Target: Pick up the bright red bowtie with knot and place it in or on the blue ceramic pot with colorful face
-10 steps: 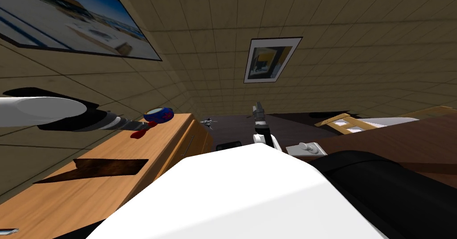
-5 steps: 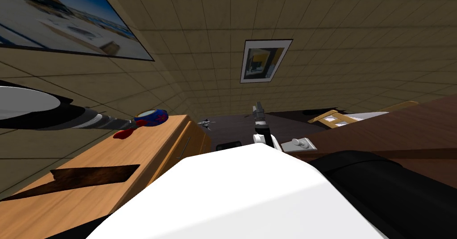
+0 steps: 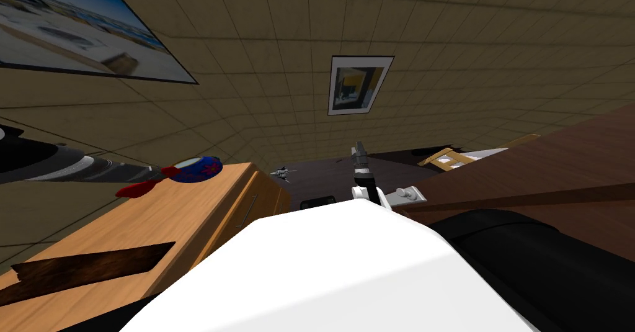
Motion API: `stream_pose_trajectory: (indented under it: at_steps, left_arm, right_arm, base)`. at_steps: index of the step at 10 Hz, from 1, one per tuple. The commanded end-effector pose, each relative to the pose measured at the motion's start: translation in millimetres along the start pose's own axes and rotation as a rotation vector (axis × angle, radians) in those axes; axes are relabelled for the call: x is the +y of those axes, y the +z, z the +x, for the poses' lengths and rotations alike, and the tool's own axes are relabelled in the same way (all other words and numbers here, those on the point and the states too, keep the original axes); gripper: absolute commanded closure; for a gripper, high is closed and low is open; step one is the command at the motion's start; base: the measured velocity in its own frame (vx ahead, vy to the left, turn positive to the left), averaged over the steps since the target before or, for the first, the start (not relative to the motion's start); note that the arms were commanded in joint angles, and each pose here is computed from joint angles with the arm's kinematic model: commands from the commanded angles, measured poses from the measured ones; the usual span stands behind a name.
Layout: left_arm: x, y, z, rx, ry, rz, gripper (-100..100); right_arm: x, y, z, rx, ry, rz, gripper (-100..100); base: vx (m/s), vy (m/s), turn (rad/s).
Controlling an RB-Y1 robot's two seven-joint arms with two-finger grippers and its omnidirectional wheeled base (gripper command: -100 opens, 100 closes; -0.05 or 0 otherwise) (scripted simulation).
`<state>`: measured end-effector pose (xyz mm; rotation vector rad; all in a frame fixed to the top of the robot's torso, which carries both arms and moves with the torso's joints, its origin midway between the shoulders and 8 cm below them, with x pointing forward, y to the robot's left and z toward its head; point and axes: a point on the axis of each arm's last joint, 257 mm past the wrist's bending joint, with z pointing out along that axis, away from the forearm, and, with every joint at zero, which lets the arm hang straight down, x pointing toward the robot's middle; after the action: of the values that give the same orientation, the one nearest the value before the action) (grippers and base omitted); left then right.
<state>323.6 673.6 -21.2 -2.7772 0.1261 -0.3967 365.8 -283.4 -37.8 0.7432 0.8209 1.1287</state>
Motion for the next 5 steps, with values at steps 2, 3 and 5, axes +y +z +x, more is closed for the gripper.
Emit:
stream_pose_trajectory:
  at_steps: [2, 3, 5]
  left_arm:
    - [-20, -15.6, -5.1, -0.002, -0.032, 0.026, 100]
    - [-32, -25.0, -8.6, 0.001, -0.048, 0.041, 100]
    - [-44, -33.6, -12.9, 0.005, -0.067, 0.055, 100]
  right_arm:
    - [0, 0.0, 0, 0.0, 0.0, 0.0, 0]
    - [0, 0.0, 0, 0.0, 0.0, 0.0, 0]
    - [0, 0.0, 0, 0.0, 0.0, 0.0, 0]
  base:
    - [0.001, -0.042, -0.127]
    - [0.008, -0.027, -0.095]
    - [0.006, -0.015, -0.067]
